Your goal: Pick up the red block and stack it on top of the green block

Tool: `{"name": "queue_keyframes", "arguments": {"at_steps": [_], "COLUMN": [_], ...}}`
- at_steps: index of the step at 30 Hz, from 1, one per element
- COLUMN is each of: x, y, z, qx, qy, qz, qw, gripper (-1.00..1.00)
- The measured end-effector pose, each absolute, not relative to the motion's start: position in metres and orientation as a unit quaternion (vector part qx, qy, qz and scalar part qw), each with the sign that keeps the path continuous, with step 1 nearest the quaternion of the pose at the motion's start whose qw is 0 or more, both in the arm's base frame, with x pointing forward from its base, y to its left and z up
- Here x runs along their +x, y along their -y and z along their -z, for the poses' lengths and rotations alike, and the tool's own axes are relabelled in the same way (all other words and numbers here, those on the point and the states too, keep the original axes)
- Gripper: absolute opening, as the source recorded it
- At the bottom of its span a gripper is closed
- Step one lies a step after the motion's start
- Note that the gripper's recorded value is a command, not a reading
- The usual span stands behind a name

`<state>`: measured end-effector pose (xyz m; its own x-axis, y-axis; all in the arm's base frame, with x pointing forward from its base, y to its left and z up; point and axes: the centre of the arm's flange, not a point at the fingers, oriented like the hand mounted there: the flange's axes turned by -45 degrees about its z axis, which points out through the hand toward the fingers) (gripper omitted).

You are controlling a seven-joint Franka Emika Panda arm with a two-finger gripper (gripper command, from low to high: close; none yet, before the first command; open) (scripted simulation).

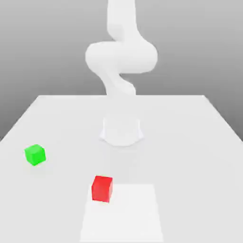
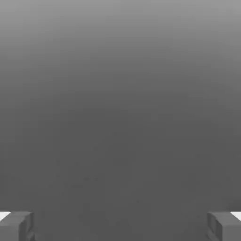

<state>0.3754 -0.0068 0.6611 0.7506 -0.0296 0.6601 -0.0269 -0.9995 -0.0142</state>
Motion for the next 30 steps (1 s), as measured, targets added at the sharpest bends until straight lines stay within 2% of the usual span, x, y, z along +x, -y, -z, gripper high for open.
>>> {"name": "queue_keyframes", "arguments": {"at_steps": [4, 9, 13, 17, 19, 24, 25, 30], "x": [0.413, 0.426, 0.409, 0.365, 0.354, 0.349, 0.348, 0.348], "y": [0.020, 0.036, 0.046, 0.054, 0.055, 0.055, 0.055, 0.055], "z": [-0.562, -0.437, -0.336, -0.234, -0.202, -0.154, -0.147, -0.147], "qx": [-0.959, -0.980, -0.991, -0.996, -0.996, -0.996, -0.996, -0.996], "qy": [-0.031, -0.052, -0.069, -0.088, -0.091, -0.093, -0.093, -0.093], "qz": [0.281, 0.191, 0.113, 0.025, 0.006, 0.000, 0.000, 0.000], "qw": [0.000, -0.001, -0.001, 0.000, 0.000, 0.000, 0.000, 0.000], "gripper": [0.00, 0.00, 0.00, 0.00, 0.00, 0.00, -1.00, -1.00]}}
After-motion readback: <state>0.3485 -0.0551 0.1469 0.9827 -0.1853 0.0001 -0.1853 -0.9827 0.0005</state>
